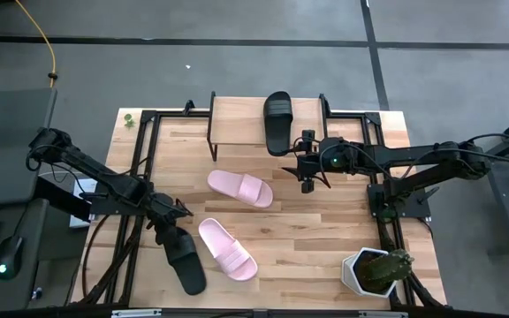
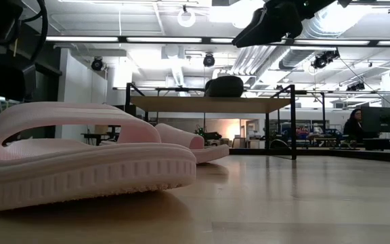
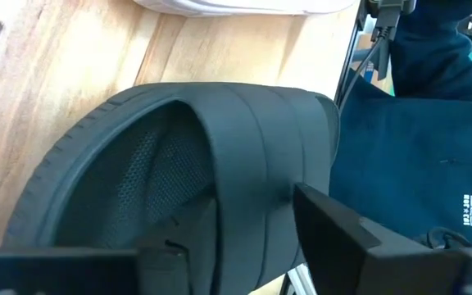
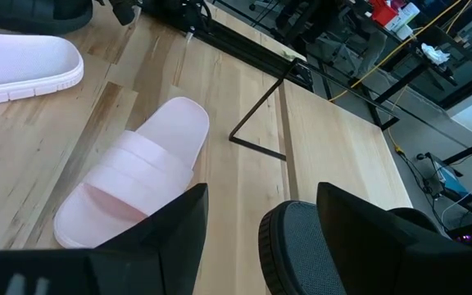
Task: Pick and place slides into the shelf
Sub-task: Put the black slipper on the shelf
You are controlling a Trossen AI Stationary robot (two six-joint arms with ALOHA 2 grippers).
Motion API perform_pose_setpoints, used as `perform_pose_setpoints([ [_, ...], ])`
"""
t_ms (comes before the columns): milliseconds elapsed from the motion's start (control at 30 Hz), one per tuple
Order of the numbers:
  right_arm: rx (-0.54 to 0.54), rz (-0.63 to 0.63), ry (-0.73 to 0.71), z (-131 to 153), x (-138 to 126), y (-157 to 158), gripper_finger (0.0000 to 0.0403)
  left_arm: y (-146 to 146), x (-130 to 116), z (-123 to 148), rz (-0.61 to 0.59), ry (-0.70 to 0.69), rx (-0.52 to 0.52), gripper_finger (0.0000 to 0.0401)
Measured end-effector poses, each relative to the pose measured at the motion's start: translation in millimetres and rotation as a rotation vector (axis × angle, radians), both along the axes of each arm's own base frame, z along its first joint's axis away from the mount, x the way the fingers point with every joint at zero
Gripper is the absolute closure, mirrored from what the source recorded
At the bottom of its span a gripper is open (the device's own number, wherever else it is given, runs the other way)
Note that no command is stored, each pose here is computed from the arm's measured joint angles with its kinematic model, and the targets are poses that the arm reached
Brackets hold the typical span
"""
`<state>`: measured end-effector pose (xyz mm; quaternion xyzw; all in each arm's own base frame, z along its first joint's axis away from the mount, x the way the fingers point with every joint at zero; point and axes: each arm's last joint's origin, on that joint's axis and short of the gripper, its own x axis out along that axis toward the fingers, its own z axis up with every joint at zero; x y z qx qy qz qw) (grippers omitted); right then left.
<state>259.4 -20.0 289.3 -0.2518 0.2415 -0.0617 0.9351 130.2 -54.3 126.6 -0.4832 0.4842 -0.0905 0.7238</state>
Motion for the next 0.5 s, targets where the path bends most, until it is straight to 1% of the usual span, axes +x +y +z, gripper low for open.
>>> perform_pose_setpoints([
  [267,0.000,0.000,0.000,0.0,0.1,0.0,0.0182,0.0,0.0,0.0,-0.001,-0.002,0.002,0.0328],
  [500,-0.001,0.000,-0.001,0.0,0.1,0.0,0.0182,0.3,0.3,0.1,-0.005,-0.020,0.023,0.0375],
])
